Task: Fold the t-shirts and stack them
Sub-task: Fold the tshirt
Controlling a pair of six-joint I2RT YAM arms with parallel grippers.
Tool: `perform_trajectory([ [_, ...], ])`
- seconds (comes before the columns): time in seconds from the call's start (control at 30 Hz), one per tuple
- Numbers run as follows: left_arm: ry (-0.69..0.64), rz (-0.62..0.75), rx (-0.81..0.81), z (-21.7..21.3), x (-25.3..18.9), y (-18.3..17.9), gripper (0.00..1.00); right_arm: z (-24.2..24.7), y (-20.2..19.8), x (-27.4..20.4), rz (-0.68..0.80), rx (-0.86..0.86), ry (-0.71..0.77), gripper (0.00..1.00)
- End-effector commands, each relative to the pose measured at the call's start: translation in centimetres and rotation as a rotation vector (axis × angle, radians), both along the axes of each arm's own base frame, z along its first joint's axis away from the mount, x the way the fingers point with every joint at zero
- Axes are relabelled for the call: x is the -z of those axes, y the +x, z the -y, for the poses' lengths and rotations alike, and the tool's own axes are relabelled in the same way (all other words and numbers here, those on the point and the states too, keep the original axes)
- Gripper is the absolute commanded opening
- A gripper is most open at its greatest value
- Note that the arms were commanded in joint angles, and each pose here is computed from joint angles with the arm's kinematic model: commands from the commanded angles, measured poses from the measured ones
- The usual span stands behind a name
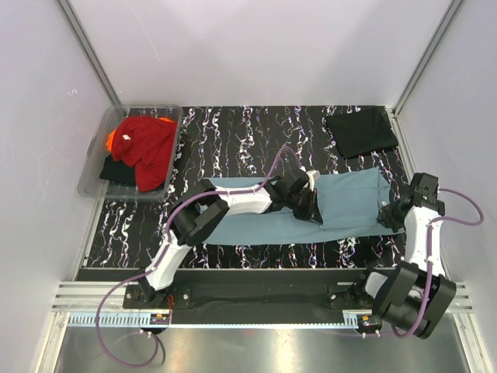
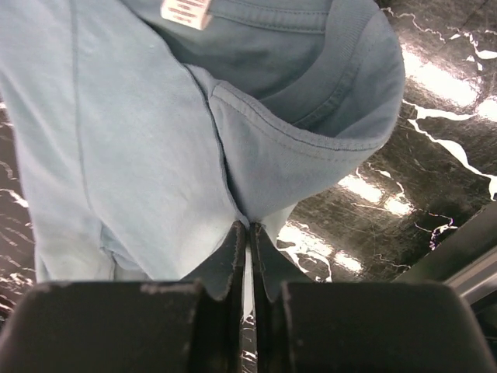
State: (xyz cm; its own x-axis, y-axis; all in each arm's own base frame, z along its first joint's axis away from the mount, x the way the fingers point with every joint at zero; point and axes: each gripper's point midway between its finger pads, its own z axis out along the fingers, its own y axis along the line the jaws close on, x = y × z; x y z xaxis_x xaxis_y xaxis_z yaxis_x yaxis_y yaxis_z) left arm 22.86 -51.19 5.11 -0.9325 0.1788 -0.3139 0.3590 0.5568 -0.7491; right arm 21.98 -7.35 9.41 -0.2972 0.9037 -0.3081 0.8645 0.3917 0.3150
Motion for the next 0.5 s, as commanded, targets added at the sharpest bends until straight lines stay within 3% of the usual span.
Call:
perform_trajectory([
  [0.0, -0.083, 0.041, 0.035, 1.2, -4.2, -0.1, 0.04, 0.2, -0.3, 1.1, -0.048, 0.009, 0.007, 0.08],
  [0.13, -0.07, 0.015, 0.038, 1.2, -3.0, -0.2, 0.03, 0.4, -1.1, 2.6, -0.127, 0.031, 0.017, 0.21],
  [0.3, -0.071, 0.006, 0.047, 1.3, -2.9, -0.4, 0.0, 0.3, -0.9, 3.0, -0.141, 0.025, 0.034, 0.26],
  [0.37, -0.077, 0.005, 0.044, 1.4, -3.0, -0.3, 0.0, 0.3, -0.8, 2.9, -0.136, 0.02, 0.033, 0.2],
  [0.47, -0.084, 0.006, 0.045, 1.5, -3.2, -0.3, 0.0, 0.3, -0.6, 2.7, -0.12, 0.018, 0.032, 0.0],
])
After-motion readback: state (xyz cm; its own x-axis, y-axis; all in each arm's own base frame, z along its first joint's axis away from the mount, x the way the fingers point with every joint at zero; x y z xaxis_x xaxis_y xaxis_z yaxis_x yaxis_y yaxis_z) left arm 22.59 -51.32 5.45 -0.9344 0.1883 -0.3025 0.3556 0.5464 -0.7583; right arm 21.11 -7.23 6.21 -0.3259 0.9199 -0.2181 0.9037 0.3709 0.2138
